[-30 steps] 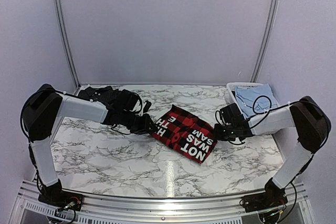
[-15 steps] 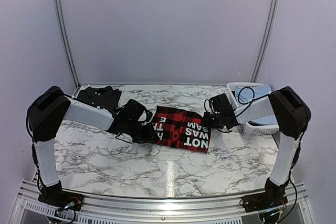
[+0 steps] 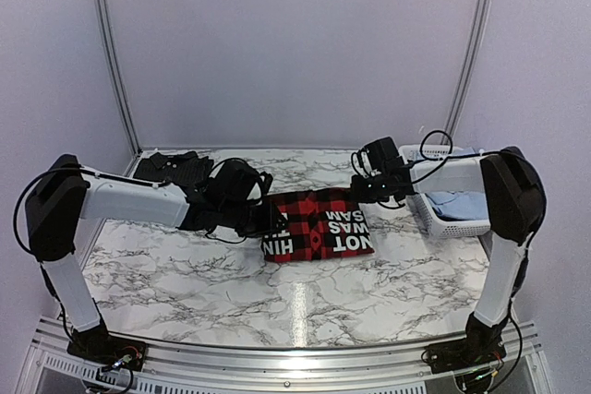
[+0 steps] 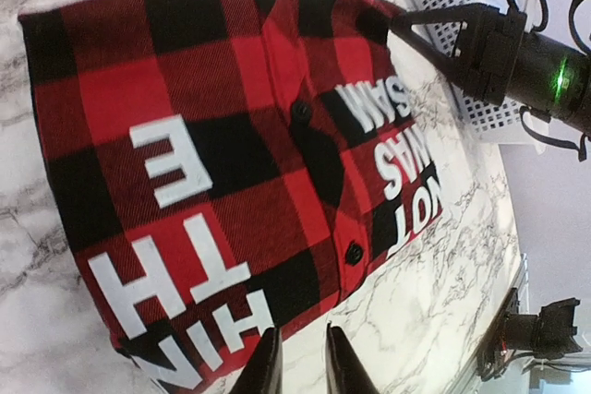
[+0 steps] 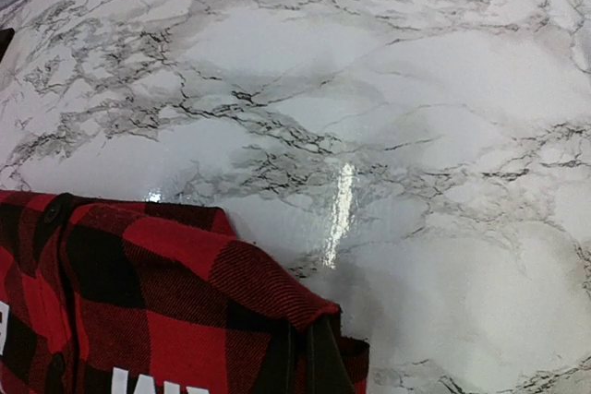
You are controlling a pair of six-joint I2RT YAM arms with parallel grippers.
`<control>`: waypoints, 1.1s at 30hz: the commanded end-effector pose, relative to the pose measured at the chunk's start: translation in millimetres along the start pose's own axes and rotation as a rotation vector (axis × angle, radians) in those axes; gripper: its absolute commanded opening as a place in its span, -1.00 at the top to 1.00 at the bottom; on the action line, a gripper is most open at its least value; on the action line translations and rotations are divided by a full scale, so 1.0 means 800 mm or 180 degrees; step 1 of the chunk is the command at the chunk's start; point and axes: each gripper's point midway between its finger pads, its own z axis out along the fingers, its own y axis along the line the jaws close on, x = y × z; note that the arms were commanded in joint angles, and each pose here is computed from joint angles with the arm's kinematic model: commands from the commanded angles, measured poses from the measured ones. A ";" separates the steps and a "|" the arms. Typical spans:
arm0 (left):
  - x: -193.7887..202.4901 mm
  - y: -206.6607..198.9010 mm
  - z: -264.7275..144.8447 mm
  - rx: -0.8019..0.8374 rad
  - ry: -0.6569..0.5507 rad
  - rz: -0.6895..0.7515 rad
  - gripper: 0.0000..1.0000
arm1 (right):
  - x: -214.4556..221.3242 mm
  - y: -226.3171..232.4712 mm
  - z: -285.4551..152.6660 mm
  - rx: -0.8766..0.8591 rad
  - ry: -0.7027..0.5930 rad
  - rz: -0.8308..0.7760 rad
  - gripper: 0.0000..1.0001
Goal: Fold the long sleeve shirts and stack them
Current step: Smooth out the square-folded shirt at the center of the board.
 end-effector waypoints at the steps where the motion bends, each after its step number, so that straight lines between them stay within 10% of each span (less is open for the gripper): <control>1: -0.061 0.012 -0.021 -0.0214 -0.0352 0.0092 0.52 | -0.028 0.006 -0.039 -0.0052 -0.0175 -0.0065 1.00; 20: -0.142 0.121 0.046 -0.0676 -0.0192 -0.0103 0.05 | -0.028 0.011 -0.038 -0.0089 -0.0169 -0.0098 1.00; 33: -0.155 0.123 0.071 -0.0670 -0.0238 -0.0145 0.15 | -0.028 0.016 -0.035 -0.0144 -0.0168 -0.0097 1.00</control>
